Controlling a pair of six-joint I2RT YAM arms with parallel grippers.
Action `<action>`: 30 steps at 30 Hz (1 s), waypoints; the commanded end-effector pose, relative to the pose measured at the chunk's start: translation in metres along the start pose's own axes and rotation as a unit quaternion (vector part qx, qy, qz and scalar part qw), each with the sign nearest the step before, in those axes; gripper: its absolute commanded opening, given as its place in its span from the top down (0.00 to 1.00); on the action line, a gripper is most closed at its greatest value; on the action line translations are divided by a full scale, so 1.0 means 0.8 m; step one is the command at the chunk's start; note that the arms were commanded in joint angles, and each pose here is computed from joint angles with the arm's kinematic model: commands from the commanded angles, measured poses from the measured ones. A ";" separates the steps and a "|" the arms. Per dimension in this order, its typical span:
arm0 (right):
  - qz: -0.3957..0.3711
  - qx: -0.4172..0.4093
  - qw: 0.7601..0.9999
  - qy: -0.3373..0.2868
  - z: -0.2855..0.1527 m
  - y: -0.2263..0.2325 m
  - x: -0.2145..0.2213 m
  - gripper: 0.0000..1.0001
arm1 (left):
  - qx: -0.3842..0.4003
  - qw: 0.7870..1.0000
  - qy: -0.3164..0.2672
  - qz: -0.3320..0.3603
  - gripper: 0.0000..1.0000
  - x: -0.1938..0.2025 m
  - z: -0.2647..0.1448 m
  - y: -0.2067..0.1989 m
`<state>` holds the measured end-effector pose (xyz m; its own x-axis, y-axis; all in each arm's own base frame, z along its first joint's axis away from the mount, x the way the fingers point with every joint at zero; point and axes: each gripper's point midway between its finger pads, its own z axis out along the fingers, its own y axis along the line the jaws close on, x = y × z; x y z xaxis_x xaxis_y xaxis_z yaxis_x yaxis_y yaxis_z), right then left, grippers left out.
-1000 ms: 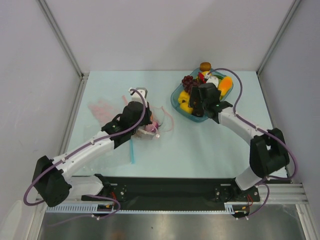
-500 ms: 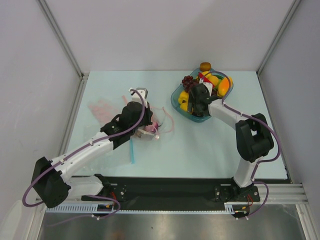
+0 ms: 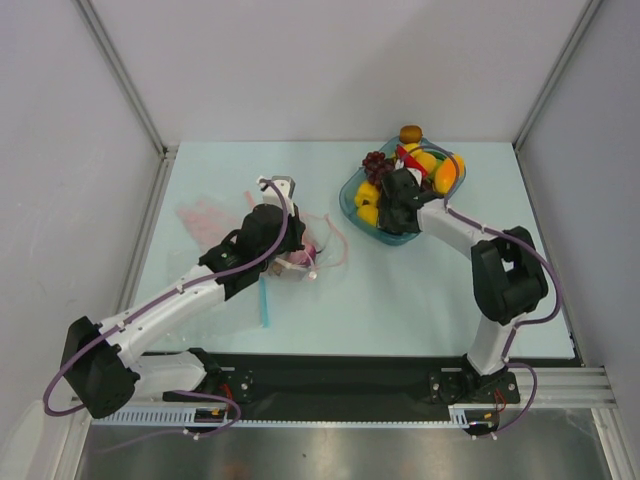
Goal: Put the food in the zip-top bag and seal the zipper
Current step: Pick up the fake fruit from the bin, then place the fake fruit in the zipper food storage bag.
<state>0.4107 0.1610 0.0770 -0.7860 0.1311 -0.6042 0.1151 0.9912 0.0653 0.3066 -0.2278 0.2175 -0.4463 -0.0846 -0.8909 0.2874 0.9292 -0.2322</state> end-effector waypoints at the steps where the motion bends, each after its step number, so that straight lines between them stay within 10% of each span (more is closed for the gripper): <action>1: -0.003 -0.072 0.996 -0.048 -0.045 0.027 -0.025 0.54 | 0.013 1.000 -0.025 -0.006 0.98 -0.019 -0.006 -0.009; 10: -0.085 -0.152 0.962 -0.210 -0.144 0.072 -0.033 0.57 | 0.020 1.000 -0.020 -0.004 0.98 -0.017 -0.004 -0.014; 15: -0.130 -0.272 0.898 -0.320 -0.232 0.123 -0.026 0.57 | 0.013 1.000 -0.018 -0.006 0.99 -0.019 -0.005 -0.012; 23: -0.142 -0.386 0.830 -0.376 -0.297 0.148 0.001 0.58 | 0.042 0.999 -0.027 -0.017 1.00 -0.027 -0.019 -0.023; 30: -0.130 -0.429 0.818 -0.360 -0.286 0.182 0.021 0.59 | 0.085 0.996 -0.029 -0.021 0.99 -0.029 -0.030 -0.043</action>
<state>0.2743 0.2916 0.2413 -0.1578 0.0867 -0.9836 -0.6646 0.7274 0.1708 0.2943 -0.2367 0.2293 -0.4473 -0.0935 -0.8895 0.3489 0.8974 -0.2699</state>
